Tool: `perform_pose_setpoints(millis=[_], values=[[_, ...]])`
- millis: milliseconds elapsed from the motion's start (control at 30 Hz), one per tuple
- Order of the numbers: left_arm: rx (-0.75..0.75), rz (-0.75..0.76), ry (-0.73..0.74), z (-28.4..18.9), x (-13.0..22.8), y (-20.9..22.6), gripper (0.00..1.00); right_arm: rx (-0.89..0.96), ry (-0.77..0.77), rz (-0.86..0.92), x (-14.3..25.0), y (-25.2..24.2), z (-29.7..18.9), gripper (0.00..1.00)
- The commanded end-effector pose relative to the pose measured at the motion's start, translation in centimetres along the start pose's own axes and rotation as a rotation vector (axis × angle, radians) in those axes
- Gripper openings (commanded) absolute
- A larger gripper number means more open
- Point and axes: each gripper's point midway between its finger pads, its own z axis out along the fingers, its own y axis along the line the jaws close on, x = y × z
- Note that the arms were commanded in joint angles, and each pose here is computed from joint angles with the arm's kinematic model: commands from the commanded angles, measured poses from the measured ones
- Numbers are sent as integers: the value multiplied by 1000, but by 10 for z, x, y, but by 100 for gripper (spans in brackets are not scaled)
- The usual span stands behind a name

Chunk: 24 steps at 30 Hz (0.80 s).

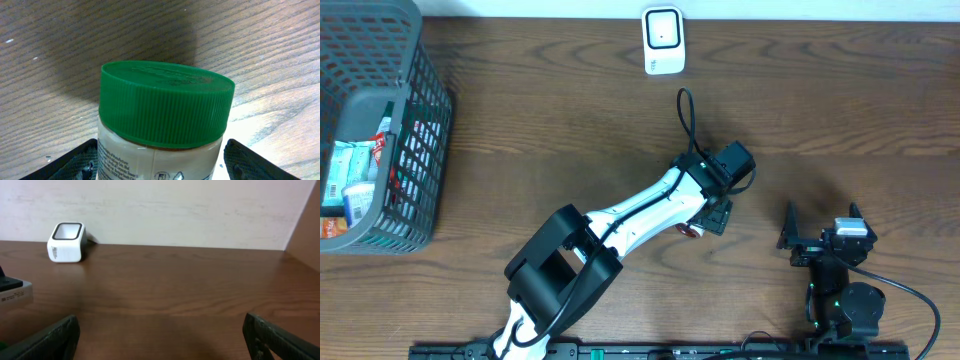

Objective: Scan the item barcode
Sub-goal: 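Lower the jar onto the table, open the left gripper, withdraw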

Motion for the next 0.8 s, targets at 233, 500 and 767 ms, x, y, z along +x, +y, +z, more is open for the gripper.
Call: perform_pose_setpoints(millis=[233,500,767], values=[[-30,10,-95,-27,-17,7,80,9,6,-3,2,-2,0,99],[-70,8,-120,-28,-22,13,80,9,6,-3,2,-2,0,99],[-67,8,-125,-29,-23,13,80,9,6,-3,2,-2,0,99]])
